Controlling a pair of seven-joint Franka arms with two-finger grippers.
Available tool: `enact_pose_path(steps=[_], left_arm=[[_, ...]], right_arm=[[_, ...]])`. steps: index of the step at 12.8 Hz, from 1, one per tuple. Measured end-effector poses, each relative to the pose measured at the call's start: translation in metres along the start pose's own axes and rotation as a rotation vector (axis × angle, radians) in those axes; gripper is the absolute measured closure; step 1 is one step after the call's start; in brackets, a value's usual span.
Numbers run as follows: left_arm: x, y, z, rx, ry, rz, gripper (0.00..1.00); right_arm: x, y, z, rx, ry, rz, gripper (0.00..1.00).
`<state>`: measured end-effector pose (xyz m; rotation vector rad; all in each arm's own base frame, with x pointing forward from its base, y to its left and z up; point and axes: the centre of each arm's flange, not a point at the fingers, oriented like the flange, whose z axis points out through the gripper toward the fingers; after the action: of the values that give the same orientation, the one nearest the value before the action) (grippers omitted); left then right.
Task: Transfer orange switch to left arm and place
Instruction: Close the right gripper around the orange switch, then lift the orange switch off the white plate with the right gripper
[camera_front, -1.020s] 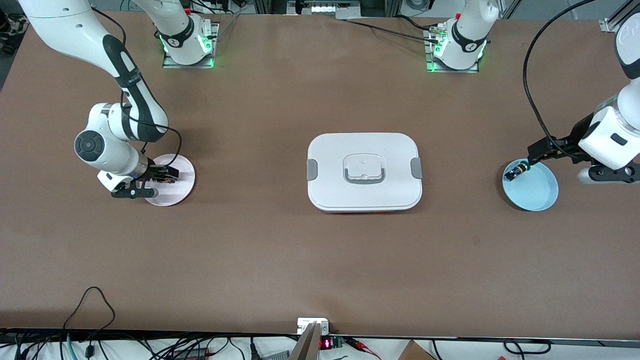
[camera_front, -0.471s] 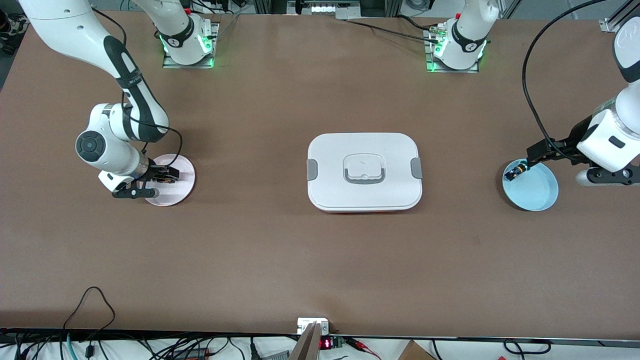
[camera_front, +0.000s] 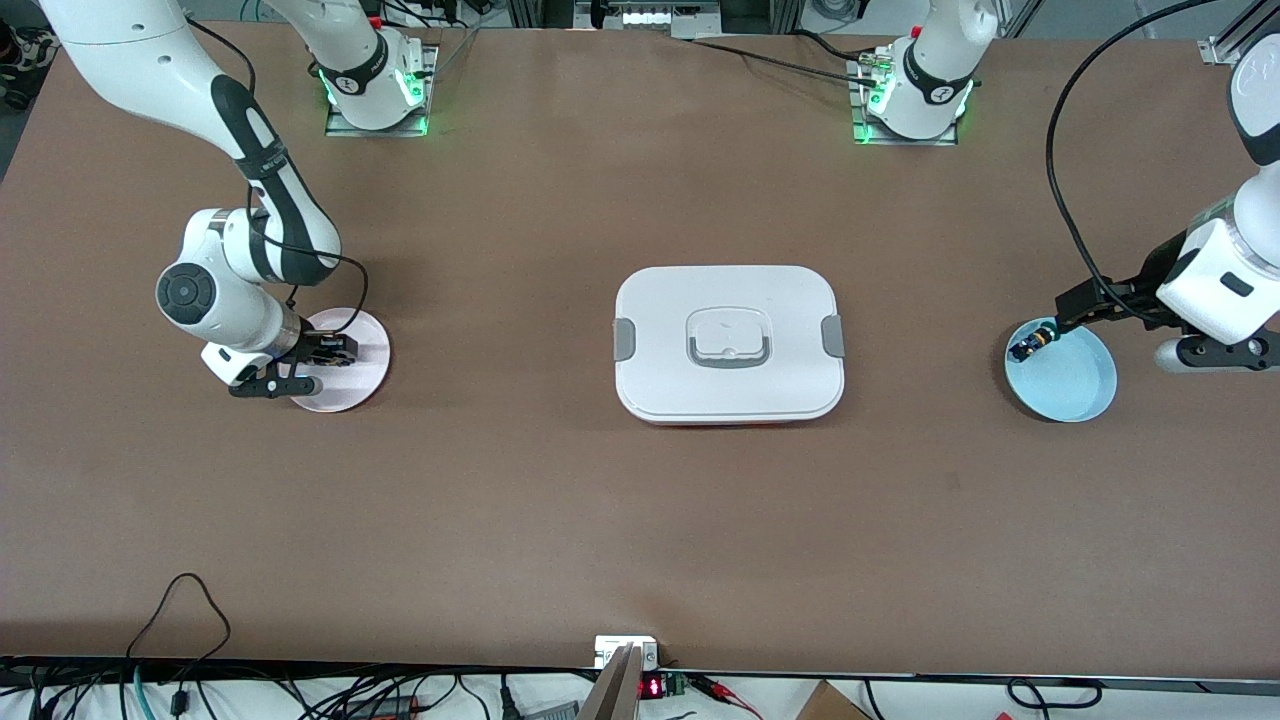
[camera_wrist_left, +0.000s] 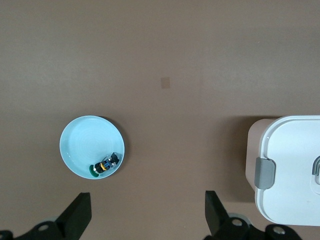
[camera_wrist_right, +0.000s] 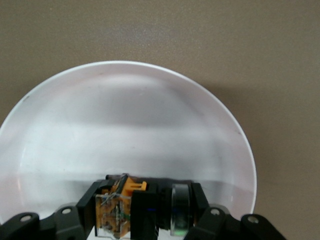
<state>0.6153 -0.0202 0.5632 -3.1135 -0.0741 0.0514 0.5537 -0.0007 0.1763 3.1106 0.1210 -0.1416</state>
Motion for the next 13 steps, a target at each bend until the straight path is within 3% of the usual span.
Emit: enact_pose_path(steps=[1, 6, 9, 13], left_arm=[[0.000, 0.000, 0.000, 0.000, 0.001, 0.000, 0.00], [-0.002, 0.002, 0.000, 0.001, -0.018, 0.004, 0.00], [-0.003, 0.002, 0.000, 0.001, -0.022, 0.004, 0.00], [-0.003, 0.002, 0.000, 0.001, -0.023, 0.004, 0.00]], right_arm=[[0.000, 0.000, 0.000, 0.000, 0.001, -0.014, 0.27], [0.003, 0.000, -0.005, 0.000, -0.006, -0.110, 0.27], [0.009, 0.002, -0.023, 0.005, -0.048, -0.140, 0.27], [0.029, -0.004, -0.084, 0.042, -0.147, -0.142, 0.27]])
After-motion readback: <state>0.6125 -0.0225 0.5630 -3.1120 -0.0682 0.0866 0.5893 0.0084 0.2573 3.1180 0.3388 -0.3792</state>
